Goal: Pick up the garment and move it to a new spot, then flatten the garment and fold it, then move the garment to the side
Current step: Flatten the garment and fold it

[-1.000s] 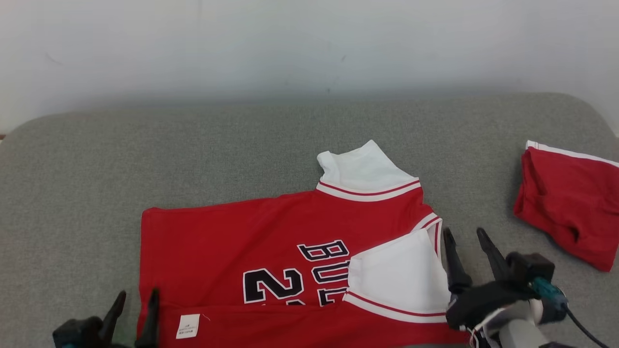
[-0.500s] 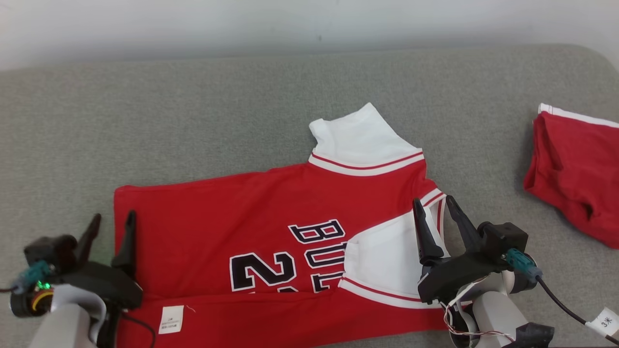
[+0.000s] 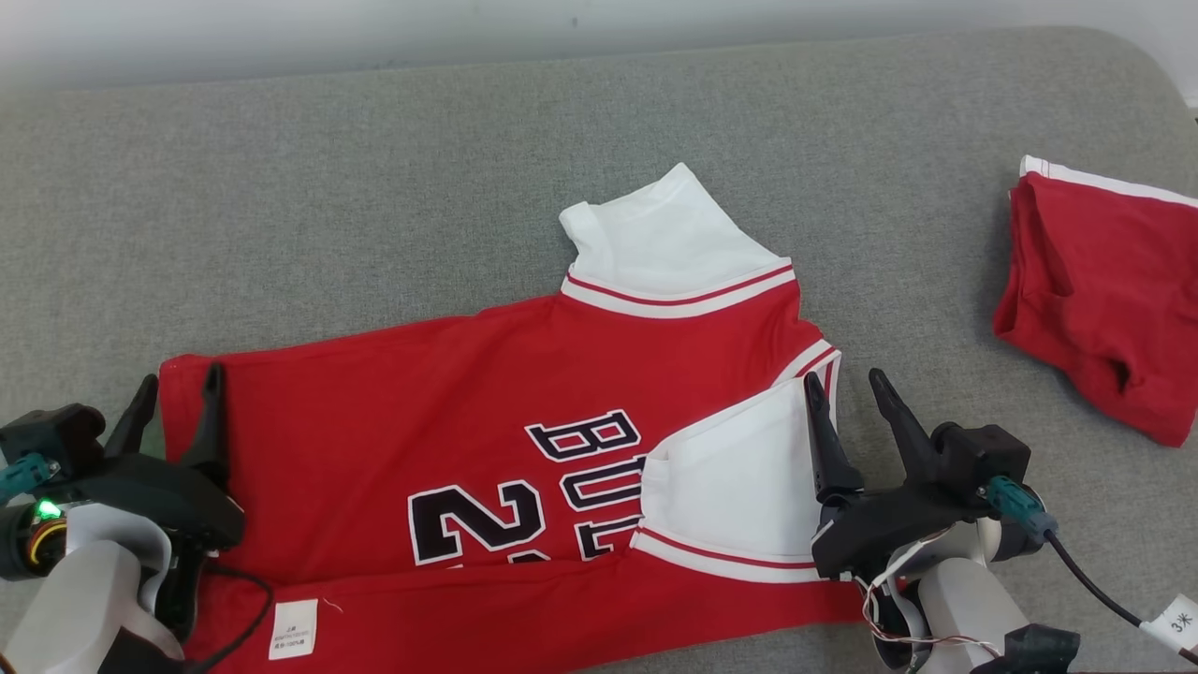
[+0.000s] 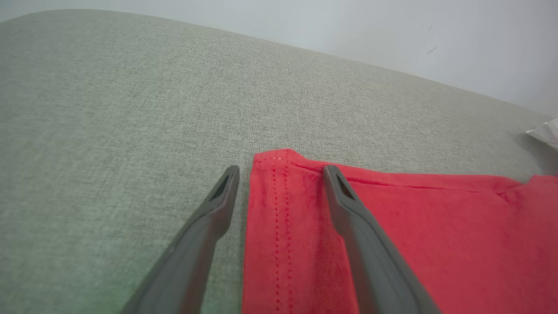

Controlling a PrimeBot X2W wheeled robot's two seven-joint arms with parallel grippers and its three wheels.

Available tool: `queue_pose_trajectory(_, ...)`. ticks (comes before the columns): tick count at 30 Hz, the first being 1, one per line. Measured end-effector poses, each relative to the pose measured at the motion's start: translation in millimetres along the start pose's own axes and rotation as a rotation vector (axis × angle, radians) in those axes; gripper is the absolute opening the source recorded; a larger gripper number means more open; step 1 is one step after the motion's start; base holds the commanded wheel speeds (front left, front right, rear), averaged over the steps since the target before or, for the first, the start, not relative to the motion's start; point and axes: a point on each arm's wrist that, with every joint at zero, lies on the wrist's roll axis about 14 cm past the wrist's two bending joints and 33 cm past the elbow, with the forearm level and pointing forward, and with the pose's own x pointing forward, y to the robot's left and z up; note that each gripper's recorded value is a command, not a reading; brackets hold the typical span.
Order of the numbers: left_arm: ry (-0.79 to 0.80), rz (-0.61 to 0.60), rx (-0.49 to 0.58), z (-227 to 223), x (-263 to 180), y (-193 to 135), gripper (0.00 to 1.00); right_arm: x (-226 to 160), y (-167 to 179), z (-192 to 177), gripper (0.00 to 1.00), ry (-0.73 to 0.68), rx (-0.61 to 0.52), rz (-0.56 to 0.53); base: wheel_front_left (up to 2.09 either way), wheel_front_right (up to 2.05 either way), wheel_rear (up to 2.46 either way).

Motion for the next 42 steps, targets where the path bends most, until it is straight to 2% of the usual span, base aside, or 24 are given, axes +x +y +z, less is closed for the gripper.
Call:
queue_pose_trajectory(5,-0.007,-0.012,0.007,2.8,2.0,-2.0,1.0,7.0,2.4,6.3,1.0,-0.017,-0.006,0.012,0.0,0.0,0.0)
queue_pose_trajectory(6,-0.007,-0.016,0.009,2.7,1.8,-2.6,0.89,10.3,3.7,9.3,1.0,-0.024,-0.012,0.02,0.0,0.0,0.0)
queue_pose_trajectory(7,-0.01,-0.019,0.012,3.6,1.5,-3.0,0.48,14.4,4.8,13.8,1.0,-0.034,-0.02,0.029,0.0,0.0,0.0)
queue_pose_trajectory(8,-0.012,-0.022,0.014,4.4,1.2,-3.5,0.35,18.7,6.5,18.6,1.0,-0.045,-0.033,0.042,0.0,0.0,0.0)
queue_pose_trajectory(9,-0.014,-0.026,0.017,4.8,0.8,-4.1,0.0,23.2,8.3,23.2,1.0,-0.054,-0.046,0.056,0.0,0.0,0.0)
queue_pose_trajectory(16,-0.032,-0.048,0.032,9.7,-1.5,-7.2,0.0,52.4,7.9,34.9,1.0,-0.048,-0.063,0.091,0.0,0.0,0.0)
queue_pose_trajectory(22,-0.053,-0.081,0.038,15.2,2.1,-15.8,0.0,102.3,-10.1,45.3,1.0,0.084,-0.135,0.084,0.0,0.0,0.0)
queue_pose_trajectory(30,-0.049,-0.079,0.02,9.9,2.3,-12.5,0.0,142.2,-3.4,35.8,1.0,0.212,-0.164,0.105,0.0,0.0,0.0)
queue_pose_trajectory(36,-0.045,-0.074,0.015,5.0,8.7,-7.2,0.0,163.1,-3.7,8.7,1.0,0.329,-0.179,0.105,0.0,0.0,0.0)
queue_pose_trajectory(42,-0.034,-0.069,0.017,-1.9,13.4,-2.0,0.0,182.7,-3.6,-5.4,1.0,0.382,-0.182,0.102,0.0,0.0,0.0)
